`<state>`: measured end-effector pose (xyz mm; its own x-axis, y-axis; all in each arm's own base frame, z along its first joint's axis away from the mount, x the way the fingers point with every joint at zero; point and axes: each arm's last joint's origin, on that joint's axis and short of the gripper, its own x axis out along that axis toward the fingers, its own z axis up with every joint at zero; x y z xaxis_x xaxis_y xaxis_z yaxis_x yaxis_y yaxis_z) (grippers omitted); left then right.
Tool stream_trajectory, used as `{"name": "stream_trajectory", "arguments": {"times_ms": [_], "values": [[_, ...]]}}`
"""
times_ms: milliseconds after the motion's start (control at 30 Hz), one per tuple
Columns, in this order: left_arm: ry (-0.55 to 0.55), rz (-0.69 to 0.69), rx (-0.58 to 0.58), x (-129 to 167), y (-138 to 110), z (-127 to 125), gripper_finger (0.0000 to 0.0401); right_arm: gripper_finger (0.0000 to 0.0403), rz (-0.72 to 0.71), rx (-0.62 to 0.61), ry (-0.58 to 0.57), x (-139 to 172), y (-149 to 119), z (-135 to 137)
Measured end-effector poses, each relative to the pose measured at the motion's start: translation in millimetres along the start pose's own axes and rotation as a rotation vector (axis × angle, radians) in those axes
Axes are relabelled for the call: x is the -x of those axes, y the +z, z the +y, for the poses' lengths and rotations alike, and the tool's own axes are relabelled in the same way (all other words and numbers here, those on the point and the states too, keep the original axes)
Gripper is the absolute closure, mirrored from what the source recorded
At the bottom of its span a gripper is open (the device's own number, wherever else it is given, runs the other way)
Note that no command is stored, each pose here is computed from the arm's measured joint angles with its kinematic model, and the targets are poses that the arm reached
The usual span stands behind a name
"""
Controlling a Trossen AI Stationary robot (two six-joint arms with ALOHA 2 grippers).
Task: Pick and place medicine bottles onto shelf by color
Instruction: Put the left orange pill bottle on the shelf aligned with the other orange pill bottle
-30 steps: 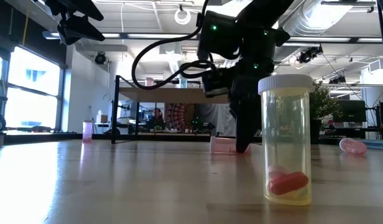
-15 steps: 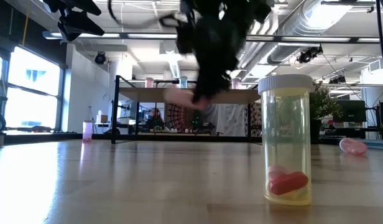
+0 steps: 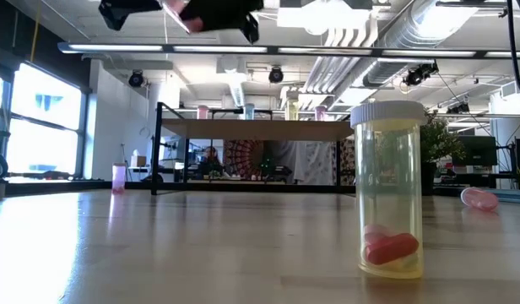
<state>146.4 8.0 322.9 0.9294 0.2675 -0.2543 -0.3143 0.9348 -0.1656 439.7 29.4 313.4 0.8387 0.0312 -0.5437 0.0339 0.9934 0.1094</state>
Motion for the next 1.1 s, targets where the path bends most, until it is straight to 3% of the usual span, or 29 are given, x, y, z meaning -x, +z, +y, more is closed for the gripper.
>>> {"name": "stream_trajectory", "arguments": {"times_ms": [433, 667, 900, 1100], "values": [[0.076, -0.239, -0.05, 3, 22, -1, 0.0162, 0.032, -0.248, -0.013, -0.06, 17, 45, -24], [0.162, -0.331, -0.024, 5, 30, 0, 0.0162, 0.032, -0.318, 0.004, -0.091, 28, 61, -38], [0.176, -0.432, 0.023, 7, 40, -1, 0.0162, 0.032, -0.376, -0.01, -0.13, 34, 70, -51], [0.219, -0.406, 0.056, 9, 47, -1, 0.0162, 0.032, -0.339, 0.018, -0.147, 33, 68, -57]]}}
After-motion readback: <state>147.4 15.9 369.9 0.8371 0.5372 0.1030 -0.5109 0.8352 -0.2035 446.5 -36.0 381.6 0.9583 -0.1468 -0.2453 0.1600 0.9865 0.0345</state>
